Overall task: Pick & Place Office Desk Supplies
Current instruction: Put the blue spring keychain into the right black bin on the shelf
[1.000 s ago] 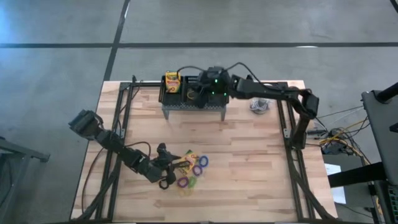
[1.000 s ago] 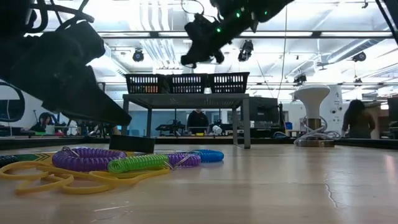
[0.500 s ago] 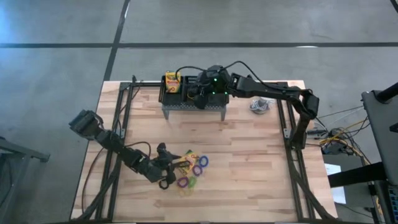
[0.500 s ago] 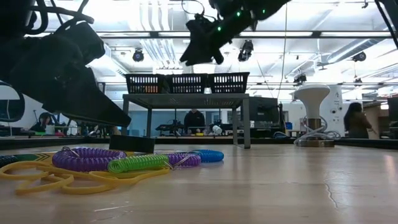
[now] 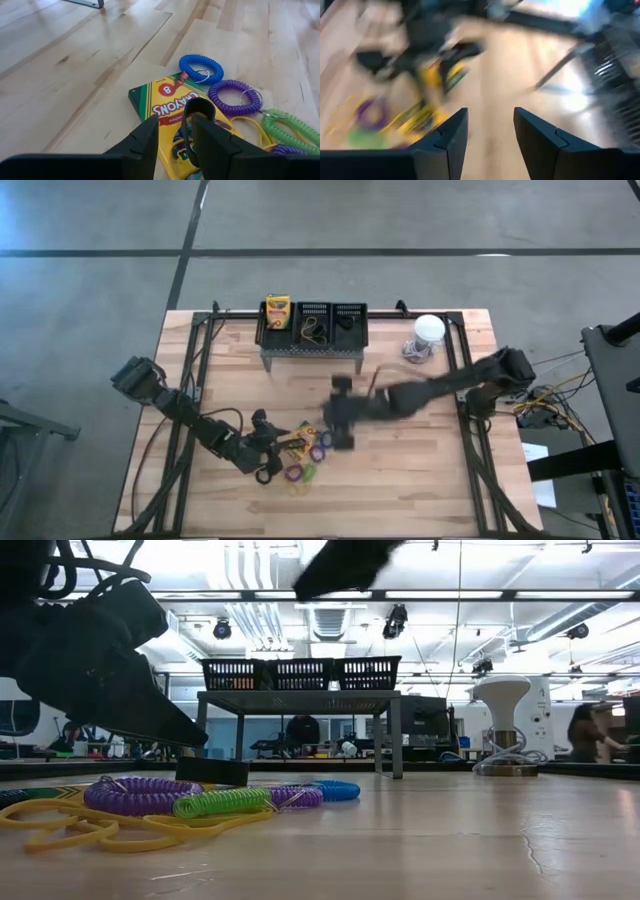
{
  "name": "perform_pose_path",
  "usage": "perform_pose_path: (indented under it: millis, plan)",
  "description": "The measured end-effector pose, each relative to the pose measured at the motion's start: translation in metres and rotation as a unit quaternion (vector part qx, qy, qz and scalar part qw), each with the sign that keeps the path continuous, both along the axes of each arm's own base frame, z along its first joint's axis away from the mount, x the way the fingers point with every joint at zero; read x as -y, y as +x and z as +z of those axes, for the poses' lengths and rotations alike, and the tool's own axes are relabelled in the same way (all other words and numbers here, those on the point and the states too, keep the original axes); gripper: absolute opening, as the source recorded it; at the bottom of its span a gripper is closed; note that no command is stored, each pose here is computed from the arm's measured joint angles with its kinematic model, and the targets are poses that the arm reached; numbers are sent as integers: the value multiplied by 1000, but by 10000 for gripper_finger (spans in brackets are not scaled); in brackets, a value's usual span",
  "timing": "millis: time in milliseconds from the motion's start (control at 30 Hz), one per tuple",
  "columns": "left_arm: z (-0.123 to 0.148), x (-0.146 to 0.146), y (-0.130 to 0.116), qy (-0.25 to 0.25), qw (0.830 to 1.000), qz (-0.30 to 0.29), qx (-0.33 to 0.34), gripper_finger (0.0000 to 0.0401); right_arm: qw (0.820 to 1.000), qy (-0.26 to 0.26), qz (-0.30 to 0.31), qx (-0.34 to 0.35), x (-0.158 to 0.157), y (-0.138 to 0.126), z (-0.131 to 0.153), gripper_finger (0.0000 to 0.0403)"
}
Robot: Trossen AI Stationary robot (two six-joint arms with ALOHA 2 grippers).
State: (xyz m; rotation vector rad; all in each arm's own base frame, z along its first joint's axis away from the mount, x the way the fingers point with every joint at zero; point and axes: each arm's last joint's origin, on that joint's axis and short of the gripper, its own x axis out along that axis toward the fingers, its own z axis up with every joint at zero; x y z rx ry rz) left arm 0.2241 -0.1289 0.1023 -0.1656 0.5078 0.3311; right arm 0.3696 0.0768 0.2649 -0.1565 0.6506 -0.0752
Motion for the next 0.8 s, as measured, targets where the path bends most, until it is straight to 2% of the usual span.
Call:
perform_pose_path:
  millis: [100,167,233,400,567,800]
  plan:
    - [0,0,0,0,1000,-1,0,122,999,22,2,-33,-25,-10,-43,146]
    - [0,0,0,-2,1000,0,1,122,997,60,-22,-33,-31,-13,-63,147]
    - [0,0,0,-7,1000,3,2,122,994,88,-51,-37,-30,-17,-77,155]
    - [0,0,0,-6,1000,3,2,122,988,118,-96,-32,-18,-21,-109,194]
    - [0,0,0,-6,1000,3,2,122,987,115,-110,-18,-7,-20,-133,211]
    - [-1,0,-1,0,1000,5,-5,122,990,94,-91,-44,-4,-17,-152,179]
